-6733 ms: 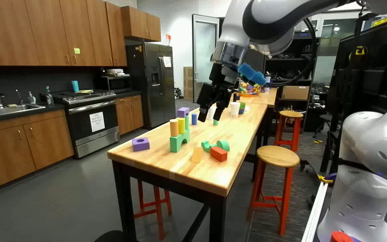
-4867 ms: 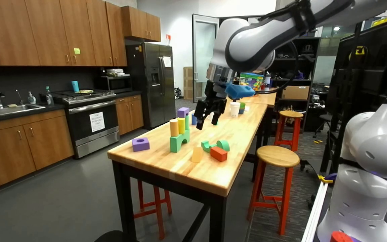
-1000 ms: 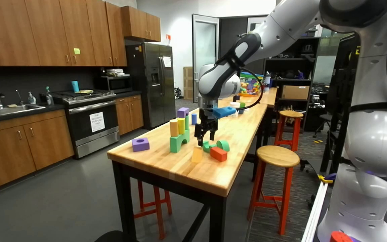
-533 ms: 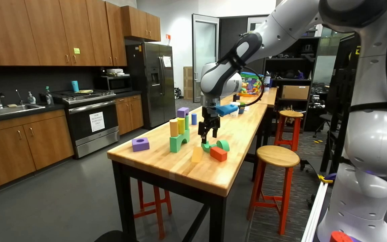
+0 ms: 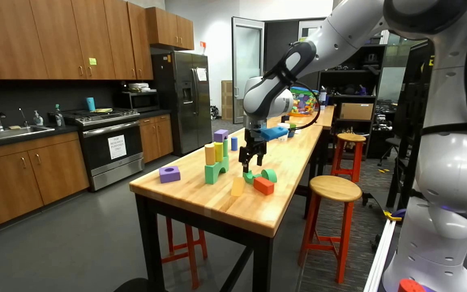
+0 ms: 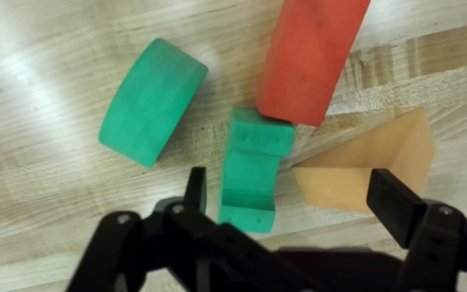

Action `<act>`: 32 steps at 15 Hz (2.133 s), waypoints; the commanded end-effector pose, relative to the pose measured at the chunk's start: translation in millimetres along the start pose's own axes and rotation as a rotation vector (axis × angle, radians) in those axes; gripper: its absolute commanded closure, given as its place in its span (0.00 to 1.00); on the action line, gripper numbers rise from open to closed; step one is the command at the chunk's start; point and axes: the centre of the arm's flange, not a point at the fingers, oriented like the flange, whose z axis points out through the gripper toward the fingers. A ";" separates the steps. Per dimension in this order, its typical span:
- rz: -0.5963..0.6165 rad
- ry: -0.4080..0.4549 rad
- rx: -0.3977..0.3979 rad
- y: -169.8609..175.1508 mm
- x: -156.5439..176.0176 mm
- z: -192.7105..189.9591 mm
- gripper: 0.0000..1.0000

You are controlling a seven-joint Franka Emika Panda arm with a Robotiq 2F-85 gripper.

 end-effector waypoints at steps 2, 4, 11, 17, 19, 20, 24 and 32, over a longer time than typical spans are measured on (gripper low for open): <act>0.068 0.049 0.016 -0.4 -2.3 12.2 0.00; 0.086 0.063 0.015 -0.1 -2.7 17.6 0.00; 0.115 0.079 0.015 0.3 -3.5 27.0 0.00; 0.125 0.083 0.014 0.4 -3.7 27.6 0.00; 0.125 0.083 0.014 0.4 -3.7 27.6 0.00; 0.125 0.083 0.014 0.4 -3.7 27.6 0.00; 0.125 0.084 0.014 0.4 -3.7 27.6 0.00; 0.126 0.086 0.014 0.4 -4.1 28.1 0.00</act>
